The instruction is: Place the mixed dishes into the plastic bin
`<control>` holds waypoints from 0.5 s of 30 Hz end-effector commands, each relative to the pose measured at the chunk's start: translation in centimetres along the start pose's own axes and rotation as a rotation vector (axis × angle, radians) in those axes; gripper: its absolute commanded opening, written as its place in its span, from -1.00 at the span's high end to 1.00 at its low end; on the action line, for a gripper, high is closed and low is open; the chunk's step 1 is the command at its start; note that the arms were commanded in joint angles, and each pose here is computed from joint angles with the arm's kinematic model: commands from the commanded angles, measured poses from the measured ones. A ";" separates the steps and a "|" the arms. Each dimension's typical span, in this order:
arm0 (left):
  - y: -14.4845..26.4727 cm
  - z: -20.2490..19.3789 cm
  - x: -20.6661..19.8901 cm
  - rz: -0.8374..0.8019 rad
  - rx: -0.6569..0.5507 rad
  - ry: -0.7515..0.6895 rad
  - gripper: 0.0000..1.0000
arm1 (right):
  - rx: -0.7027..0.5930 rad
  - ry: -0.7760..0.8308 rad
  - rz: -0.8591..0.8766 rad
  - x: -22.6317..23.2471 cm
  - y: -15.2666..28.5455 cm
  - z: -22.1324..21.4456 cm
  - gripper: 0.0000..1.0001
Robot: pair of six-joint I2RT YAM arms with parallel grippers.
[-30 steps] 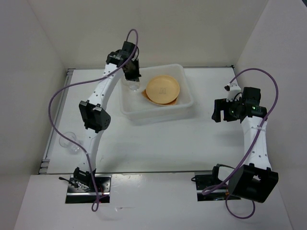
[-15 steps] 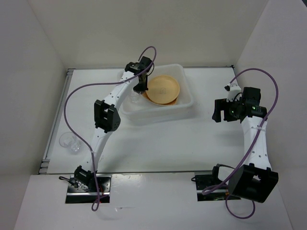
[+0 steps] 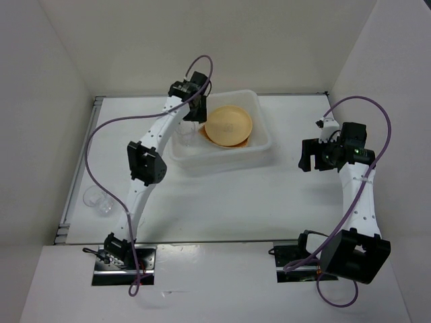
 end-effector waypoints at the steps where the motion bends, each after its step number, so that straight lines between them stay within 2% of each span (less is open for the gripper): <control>1: 12.7 5.3 5.1 -0.031 -0.302 0.166 -0.80 | -0.034 -0.002 -0.014 -0.4 -0.2 0.5 -0.76; 3: 18.4 5.6 7.6 -0.042 -0.407 0.225 -0.94 | -0.034 -0.002 -0.014 -0.4 -0.4 0.4 -0.76; 5: 22.1 4.5 9.9 -0.007 -0.438 0.254 -1.00 | -0.036 -0.002 -0.005 -0.3 -0.4 0.4 -0.76; 7: 19.6 1.9 11.2 0.123 -0.311 0.220 -1.00 | -0.036 -0.002 -0.005 -0.3 -0.4 0.4 -0.76; 8: 20.8 0.7 12.5 0.138 -0.309 0.254 -1.00 | -0.036 -0.002 -0.005 -0.3 -0.4 0.4 -0.76; 11: 17.8 -4.7 15.4 0.253 -0.135 0.316 -1.00 | -0.028 -0.005 -0.003 -0.4 -0.6 0.4 -0.76; 13: 16.2 -7.0 16.5 0.226 -0.075 0.368 -1.00 | -0.028 0.004 -0.003 -0.4 -0.6 0.4 -0.76; 15: 14.4 -10.7 19.2 0.224 -0.022 0.435 -1.00 | -0.018 0.000 0.000 -0.5 -0.9 0.3 -0.76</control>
Point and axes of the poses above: each gripper's point midway between its finger pads, its own y axis back along the fingers, its own x axis along the line the jaws close on, z = x × y, the point moved 8 cm from there along y, back along the fingers, and after that the axes turned 2 degrees about -y, right-handed, at the moved point
